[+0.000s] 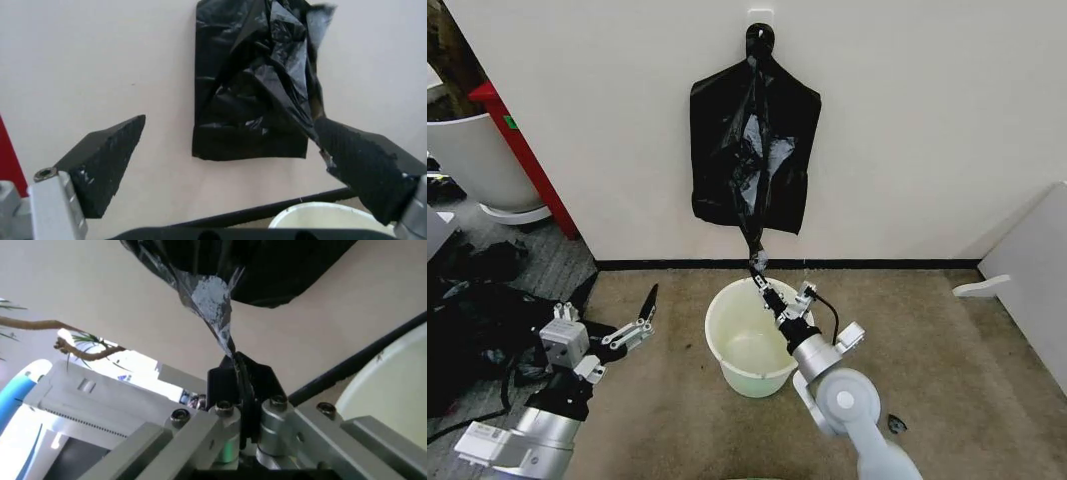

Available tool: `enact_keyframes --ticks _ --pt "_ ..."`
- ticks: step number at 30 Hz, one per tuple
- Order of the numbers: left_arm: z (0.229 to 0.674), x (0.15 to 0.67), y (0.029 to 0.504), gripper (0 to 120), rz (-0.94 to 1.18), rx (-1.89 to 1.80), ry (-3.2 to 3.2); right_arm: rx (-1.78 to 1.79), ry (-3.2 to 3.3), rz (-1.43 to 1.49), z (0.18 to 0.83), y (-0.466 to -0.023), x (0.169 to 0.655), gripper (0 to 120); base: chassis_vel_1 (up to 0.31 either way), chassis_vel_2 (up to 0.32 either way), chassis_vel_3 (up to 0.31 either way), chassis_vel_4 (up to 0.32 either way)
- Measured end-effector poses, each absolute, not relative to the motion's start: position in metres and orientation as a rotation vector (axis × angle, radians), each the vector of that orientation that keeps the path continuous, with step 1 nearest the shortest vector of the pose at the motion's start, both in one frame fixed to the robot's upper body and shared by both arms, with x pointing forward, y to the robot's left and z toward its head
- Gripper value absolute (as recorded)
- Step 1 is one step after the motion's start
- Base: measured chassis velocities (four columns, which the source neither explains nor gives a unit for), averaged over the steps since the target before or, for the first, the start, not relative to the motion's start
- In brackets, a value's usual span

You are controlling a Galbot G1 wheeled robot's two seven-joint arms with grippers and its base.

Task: Place the garbage bag over the trash bin.

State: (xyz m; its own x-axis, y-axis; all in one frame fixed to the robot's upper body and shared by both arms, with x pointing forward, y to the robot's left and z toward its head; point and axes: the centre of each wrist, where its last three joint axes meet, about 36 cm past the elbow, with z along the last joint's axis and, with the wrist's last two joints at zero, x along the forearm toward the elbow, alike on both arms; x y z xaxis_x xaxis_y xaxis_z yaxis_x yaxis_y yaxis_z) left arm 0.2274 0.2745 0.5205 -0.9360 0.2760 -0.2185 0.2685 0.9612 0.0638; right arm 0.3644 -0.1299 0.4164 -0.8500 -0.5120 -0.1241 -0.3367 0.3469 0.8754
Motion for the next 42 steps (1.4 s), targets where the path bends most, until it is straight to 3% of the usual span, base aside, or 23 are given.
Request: enact_keyframes --ticks 9,17,24,30,42 --pt "0.537 0.246 0.279 100 0.074 0.507 2.878 0.790 -2.472 -1.488 0.421 -0.133 0.369 0 0.000 0.000 0.000 0.000" --pt "0.581 0.286 0.281 100 0.054 0.641 2.832 0.794 -2.527 -1.457 0.426 -0.140 0.379 0 0.000 0.000 0.000 0.000" --pt "0.603 0.349 0.290 100 0.123 0.670 2.797 0.823 -2.537 -1.428 0.427 -0.134 0.383 0 0.000 0.000 0.000 0.000" --pt "0.615 0.416 0.275 100 0.146 0.719 2.776 0.834 -2.551 -1.410 0.430 -0.134 0.384 0 0.000 0.000 0.000 0.000" --pt "0.602 0.461 0.216 100 0.159 0.806 2.813 0.847 -2.561 -1.397 0.433 -0.133 0.384 0 0.000 0.000 0.000 0.000"
